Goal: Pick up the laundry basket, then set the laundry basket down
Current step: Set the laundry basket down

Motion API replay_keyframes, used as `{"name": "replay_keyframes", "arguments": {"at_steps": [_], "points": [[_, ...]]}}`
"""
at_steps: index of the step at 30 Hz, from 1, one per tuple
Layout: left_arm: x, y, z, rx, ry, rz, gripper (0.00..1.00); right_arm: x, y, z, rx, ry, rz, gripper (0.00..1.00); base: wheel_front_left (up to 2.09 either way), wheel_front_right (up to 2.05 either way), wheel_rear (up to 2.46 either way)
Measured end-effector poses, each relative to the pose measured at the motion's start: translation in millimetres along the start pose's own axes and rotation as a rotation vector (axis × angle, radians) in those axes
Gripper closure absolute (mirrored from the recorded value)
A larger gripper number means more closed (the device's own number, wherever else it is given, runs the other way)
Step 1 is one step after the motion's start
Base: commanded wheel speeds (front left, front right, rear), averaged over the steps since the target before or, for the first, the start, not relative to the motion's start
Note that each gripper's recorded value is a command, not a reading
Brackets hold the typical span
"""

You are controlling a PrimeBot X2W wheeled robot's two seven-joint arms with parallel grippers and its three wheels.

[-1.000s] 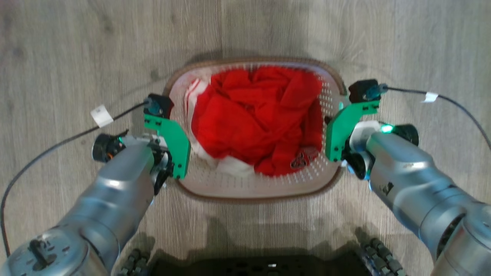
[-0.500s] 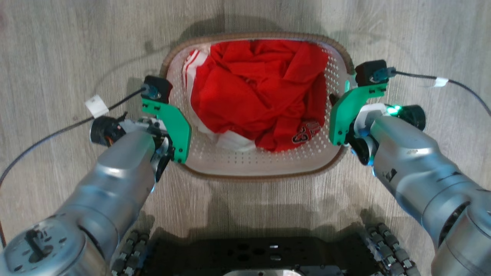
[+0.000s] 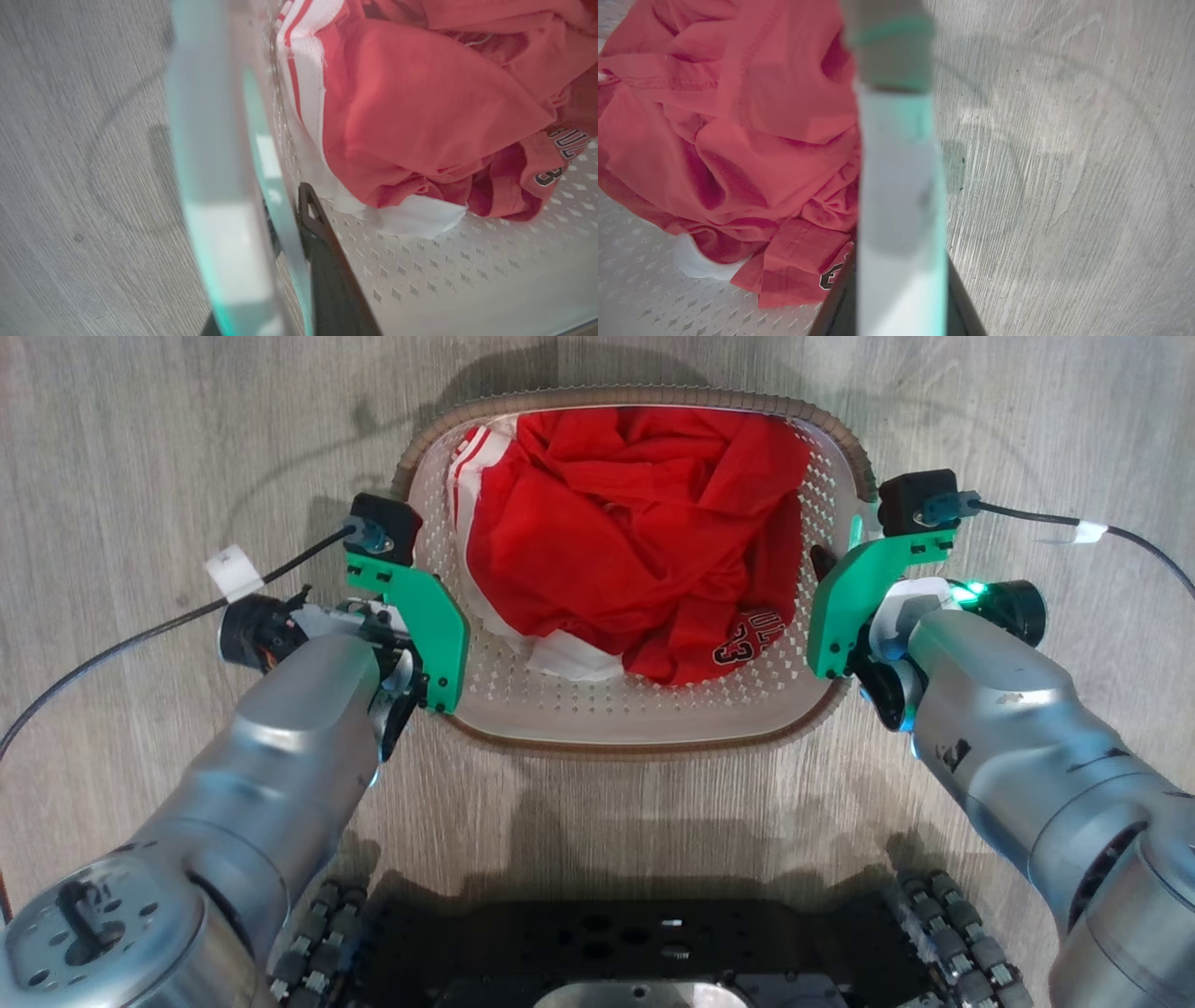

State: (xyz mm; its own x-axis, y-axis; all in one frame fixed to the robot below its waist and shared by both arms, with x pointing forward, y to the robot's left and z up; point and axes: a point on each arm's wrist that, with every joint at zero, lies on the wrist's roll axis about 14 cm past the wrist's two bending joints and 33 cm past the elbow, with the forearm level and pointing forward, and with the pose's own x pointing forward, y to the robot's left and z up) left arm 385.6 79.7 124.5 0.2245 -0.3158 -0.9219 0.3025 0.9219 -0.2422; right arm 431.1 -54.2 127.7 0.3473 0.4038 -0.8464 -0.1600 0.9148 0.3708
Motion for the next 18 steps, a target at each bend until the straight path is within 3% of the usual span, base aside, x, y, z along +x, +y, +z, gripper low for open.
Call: {"name": "replay_keyframes", "arguments": {"at_steps": [13,14,15,16,18], "points": [[4.8,4.0,-1.8,-0.005,0.008,0.007,1.0,10.6,-1.9,7.1,-0.008,-0.008,0.001,1.0,0.0,0.0,0.0],[5.1,5.2,-1.8,-0.005,0.006,0.016,0.56,11.3,-1.8,7.7,-0.008,-0.01,0.002,0.8,0.0,0.0,0.0],[5.4,5.8,-1.3,0.0,0.001,0.024,0.02,11.7,-1.9,8.5,-0.009,-0.019,0.002,0.09,0.0,0.0,0.0],[5.9,5.7,-0.3,0.006,-0.004,0.028,0.0,12.3,-1.1,8.7,-0.006,-0.023,0.006,0.0,0.0,0.0,0.0],[7.1,0.8,3.3,0.006,-0.012,0.018,0.0,13.6,3.3,8.0,-0.004,-0.022,0.018,0.0,0.0,0.0,0.0]]}}
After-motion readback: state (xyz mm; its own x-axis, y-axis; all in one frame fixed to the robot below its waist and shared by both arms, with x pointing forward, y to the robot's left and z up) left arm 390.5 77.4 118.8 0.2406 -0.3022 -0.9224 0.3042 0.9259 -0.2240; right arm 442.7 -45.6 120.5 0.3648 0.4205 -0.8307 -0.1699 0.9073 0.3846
